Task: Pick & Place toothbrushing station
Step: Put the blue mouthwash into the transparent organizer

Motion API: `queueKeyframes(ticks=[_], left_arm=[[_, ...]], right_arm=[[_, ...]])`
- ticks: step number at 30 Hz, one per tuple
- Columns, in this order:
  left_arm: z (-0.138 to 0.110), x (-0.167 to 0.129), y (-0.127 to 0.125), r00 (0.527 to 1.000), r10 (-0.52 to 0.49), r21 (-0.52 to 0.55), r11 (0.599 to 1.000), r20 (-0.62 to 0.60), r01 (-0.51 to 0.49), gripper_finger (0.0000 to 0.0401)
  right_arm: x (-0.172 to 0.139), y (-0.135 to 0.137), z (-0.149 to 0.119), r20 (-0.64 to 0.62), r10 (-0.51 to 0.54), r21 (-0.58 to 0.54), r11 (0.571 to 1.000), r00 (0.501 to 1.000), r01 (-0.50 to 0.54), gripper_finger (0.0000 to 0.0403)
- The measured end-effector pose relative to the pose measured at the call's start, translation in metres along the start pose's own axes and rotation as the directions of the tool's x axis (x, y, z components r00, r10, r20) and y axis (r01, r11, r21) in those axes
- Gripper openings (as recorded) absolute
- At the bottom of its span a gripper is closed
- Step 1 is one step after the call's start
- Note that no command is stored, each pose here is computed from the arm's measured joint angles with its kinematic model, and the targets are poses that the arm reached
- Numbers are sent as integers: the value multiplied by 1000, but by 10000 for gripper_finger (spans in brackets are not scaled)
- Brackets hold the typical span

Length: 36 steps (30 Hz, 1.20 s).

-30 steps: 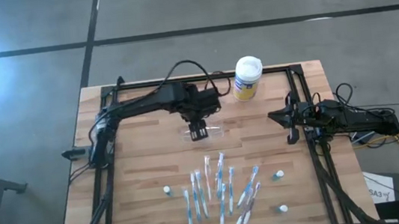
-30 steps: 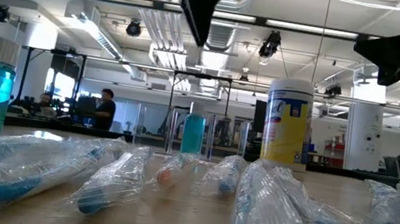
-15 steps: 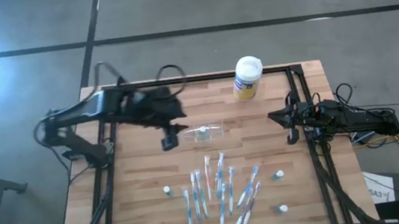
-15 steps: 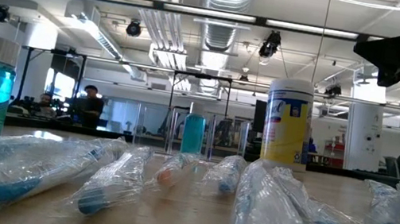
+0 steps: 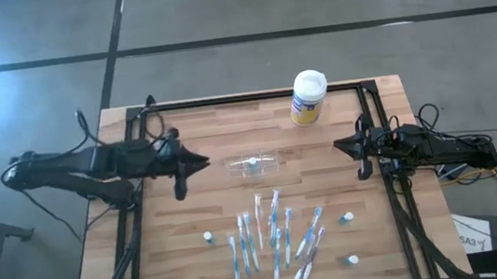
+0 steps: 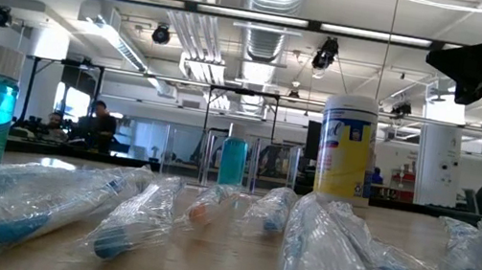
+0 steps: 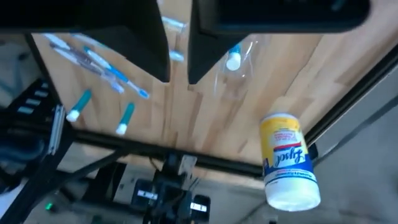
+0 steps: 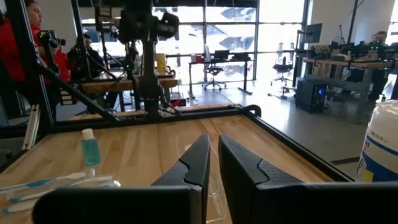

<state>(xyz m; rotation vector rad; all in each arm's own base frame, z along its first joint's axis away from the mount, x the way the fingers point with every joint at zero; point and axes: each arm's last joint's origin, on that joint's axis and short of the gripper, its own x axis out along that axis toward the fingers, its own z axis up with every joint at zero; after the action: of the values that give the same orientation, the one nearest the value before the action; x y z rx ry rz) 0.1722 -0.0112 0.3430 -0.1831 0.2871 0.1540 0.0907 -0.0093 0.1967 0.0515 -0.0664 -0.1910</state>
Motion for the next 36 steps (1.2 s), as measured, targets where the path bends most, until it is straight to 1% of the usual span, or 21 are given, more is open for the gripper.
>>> queueKeyframes(ticks=[2,4,7,9,14,19,25,30,36], left_arm=[[-17,-1,4,997,-17,3,1000,74,17,30],[-31,-1,8,983,-38,26,999,178,34,11],[-51,0,11,941,-66,42,998,331,55,6],[-64,1,14,921,-72,50,997,383,57,7],[-96,4,21,913,-81,69,996,399,59,3],[-118,4,26,890,-98,60,995,445,80,6],[-147,6,32,908,-101,59,995,406,85,4],[-164,6,36,908,-99,33,995,406,94,5],[-165,7,37,913,-89,32,996,398,83,5]], right_arm=[[0,0,0,0,0,0,1000,1000,0,34],[0,0,0,0,0,0,1000,1000,0,34],[0,0,0,0,0,0,1000,1000,0,34],[0,0,0,0,0,0,1000,1000,0,34],[0,0,0,0,0,-3,1000,1000,0,34],[0,0,0,0,1,-5,1000,1000,-1,34],[0,0,0,0,0,-7,1000,1000,0,34],[0,0,0,0,0,-7,1000,1000,0,34],[0,0,0,0,0,-8,1000,1000,0,34]])
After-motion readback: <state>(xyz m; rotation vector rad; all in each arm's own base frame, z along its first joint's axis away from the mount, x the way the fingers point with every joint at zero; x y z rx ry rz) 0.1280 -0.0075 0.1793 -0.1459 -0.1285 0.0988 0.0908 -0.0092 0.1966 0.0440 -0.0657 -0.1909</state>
